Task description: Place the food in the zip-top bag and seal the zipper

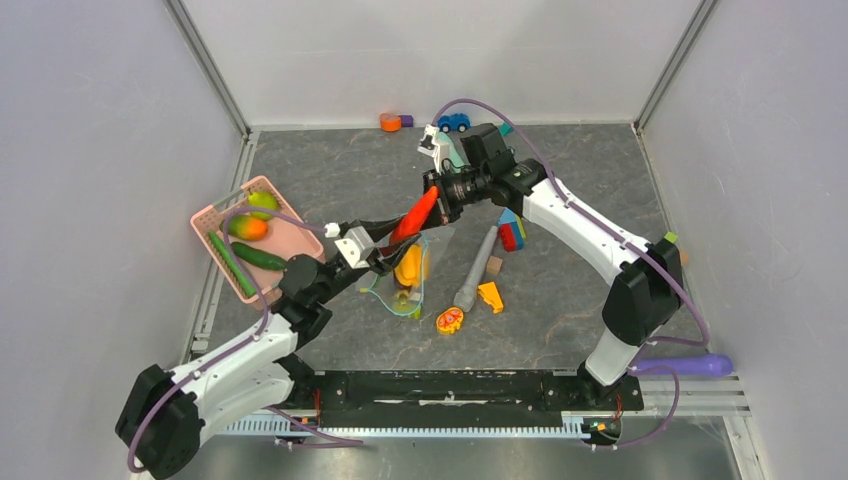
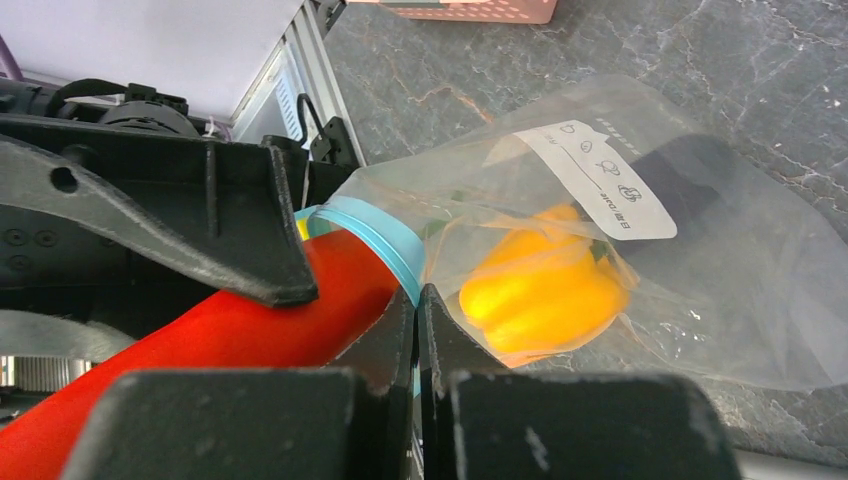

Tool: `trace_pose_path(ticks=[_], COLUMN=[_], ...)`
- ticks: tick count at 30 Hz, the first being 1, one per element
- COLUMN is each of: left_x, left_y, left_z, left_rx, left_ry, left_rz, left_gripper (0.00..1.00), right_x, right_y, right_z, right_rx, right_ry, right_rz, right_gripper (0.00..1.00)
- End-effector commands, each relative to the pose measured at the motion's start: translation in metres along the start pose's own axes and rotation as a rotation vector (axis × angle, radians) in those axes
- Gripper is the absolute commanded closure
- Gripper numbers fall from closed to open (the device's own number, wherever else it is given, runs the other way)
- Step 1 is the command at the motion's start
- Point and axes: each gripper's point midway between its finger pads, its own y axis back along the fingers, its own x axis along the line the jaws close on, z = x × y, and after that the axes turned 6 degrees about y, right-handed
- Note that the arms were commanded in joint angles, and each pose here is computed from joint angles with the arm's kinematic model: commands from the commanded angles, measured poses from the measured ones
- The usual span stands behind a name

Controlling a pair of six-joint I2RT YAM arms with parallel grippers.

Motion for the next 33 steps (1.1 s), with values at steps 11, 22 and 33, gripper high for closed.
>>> trace_pose_path(ticks=[11,22,33], left_x=[-0.007,0.004,0.006], left_y=[0.051,0.038,0.036], left_z=[-0.049,-0.050,0.019], left_rx=[0.220,0.325,0.177], left_ry=[-0.167,-0.070,0.168], left_rz=[-0.026,0.029,0.150], left_gripper=[0.59,0.00,0.00], right_x=[0.037,0.038,0.021], right_y=[0.020,0.021,0.018], right_z=[0.023,0.023,0.027], right_rx=[-0.055,-0.057,-0.074], right_ry=[0.088,0.092,0.103], right_rz=[0.102,0.103,0.014], right_gripper=[1.00,1.00,1.00])
